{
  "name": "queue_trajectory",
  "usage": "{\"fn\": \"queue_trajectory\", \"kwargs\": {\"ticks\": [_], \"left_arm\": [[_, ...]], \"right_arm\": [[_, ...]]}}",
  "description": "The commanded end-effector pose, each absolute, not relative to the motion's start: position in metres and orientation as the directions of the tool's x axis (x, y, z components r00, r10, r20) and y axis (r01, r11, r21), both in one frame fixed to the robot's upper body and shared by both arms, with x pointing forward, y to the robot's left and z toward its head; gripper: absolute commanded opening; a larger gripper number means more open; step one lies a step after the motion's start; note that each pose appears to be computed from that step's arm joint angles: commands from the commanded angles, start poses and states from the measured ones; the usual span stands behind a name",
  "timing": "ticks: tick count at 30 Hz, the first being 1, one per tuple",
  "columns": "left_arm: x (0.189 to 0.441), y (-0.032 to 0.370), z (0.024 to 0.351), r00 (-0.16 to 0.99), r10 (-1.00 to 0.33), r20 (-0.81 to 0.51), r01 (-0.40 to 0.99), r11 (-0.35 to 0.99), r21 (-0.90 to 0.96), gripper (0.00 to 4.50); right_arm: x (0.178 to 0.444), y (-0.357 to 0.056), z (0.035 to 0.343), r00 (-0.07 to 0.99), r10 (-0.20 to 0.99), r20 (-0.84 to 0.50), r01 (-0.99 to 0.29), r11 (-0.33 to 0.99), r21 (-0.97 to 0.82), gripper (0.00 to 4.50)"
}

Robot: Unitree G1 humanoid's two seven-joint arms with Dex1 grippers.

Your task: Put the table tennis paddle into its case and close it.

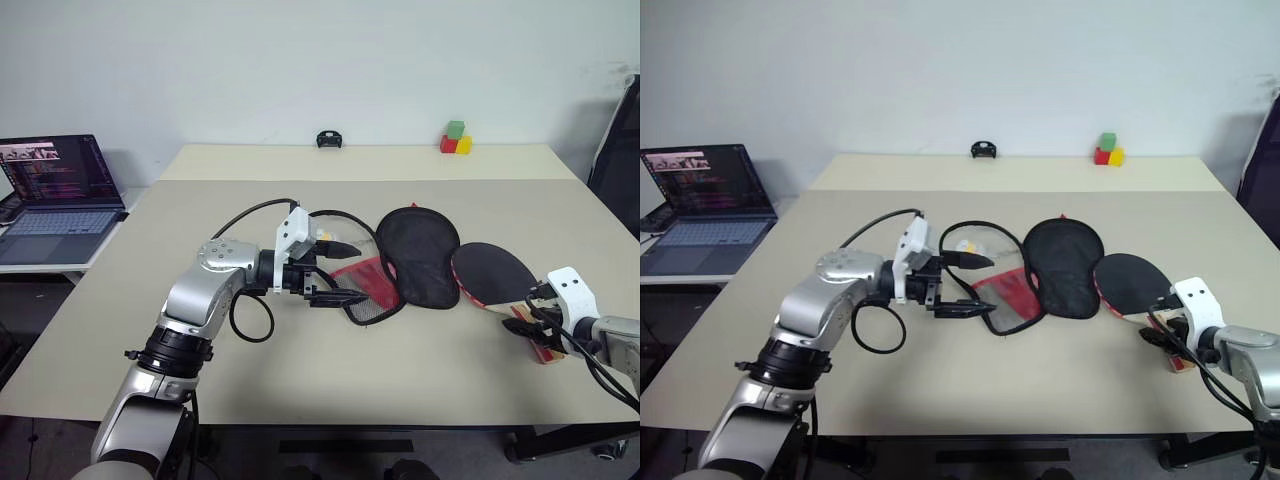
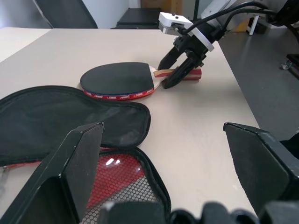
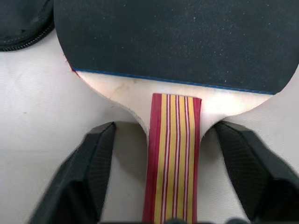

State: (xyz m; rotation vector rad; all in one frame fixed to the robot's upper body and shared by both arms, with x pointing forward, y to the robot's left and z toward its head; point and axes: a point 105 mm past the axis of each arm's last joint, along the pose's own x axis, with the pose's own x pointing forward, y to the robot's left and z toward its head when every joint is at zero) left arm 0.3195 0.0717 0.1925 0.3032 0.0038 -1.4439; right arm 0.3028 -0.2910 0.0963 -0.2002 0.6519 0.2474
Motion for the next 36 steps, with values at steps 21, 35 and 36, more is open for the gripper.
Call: {"fn": "queue_trajectory", "kwargs": {"ticks": [21, 35, 36], "left_arm": [[0.325, 0.118, 0.199, 0.331, -0.932, -0.15, 0.929, 0.294, 0.226, 4.5], [0.32, 0.131, 0.206, 0.382, -0.919, -0.101, 0.907, 0.352, 0.231, 4.5], [0.32, 0.132, 0.206, 0.385, -0.917, -0.101, 0.906, 0.354, 0.232, 4.5]], "right_arm": [[0.327, -0.287, 0.185, 0.928, 0.071, -0.366, -0.108, 0.991, -0.083, 1.12], [0.372, -0.179, 0.19, 0.933, 0.191, -0.305, -0.125, 0.967, 0.223, 1.12], [0.375, -0.172, 0.189, 0.933, 0.192, -0.304, -0.121, 0.964, 0.237, 1.12]]}}
